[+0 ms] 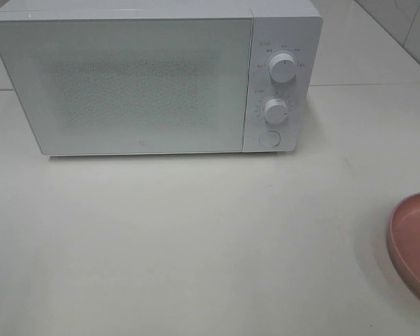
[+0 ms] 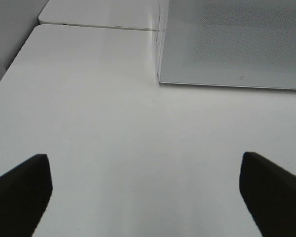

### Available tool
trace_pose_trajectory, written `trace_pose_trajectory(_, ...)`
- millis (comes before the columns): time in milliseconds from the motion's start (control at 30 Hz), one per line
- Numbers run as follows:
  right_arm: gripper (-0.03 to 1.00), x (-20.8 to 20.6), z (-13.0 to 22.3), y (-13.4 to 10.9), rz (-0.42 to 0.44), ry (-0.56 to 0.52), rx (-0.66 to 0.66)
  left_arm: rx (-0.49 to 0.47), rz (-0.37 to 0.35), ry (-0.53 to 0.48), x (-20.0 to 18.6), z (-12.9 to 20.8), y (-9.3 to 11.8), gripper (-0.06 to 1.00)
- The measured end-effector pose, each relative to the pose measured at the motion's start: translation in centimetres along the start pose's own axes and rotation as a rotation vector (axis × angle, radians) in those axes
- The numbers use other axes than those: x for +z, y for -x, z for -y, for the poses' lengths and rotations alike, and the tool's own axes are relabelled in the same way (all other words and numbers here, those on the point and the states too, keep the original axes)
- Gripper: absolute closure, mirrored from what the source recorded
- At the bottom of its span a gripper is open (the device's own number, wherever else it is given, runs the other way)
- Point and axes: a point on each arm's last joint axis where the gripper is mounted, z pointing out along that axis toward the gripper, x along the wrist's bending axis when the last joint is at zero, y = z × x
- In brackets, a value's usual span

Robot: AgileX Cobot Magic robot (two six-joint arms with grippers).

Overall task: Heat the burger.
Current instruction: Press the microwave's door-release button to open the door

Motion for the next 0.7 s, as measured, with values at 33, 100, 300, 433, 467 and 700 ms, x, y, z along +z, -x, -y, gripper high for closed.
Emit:
trace_pose_trajectory(33,0.22,0.0,0.0,0.0,0.0,0.0,0.0,0.0,0.0,0.0,0.0,0.0,0.0,-0.03)
trace_pose_trajectory(100,0.22,0.0,0.0,0.0,0.0,0.0,0.0,0.0,0.0,0.0,0.0,0.0,0.0,-0.03)
trace_pose_trajectory(300,0.22,0.3,-1.3,-0.1,0.002,-0.029,-0.003,0.0,0.0,0.0,0.0,0.0,0.0,-0.03)
trace_pose_trajectory(433,0.22,1.5,-2.4,-0.3,0.003,-0.062,-0.008,0.0,0.0,0.0,0.0,0.0,0.0,-0.03)
trace_pose_trajectory(467,0.22,1.5,-2.4,-0.3,0.003,-0.062,-0.008,0.0,0.0,0.0,0.0,0.0,0.0,-0.03)
trace_pose_trajectory(700,0.22,3.0,-3.9,-0.6,-0.002,-0.051,-0.013,0.0,0.0,0.0,0.0,0.0,0.0,-0.03)
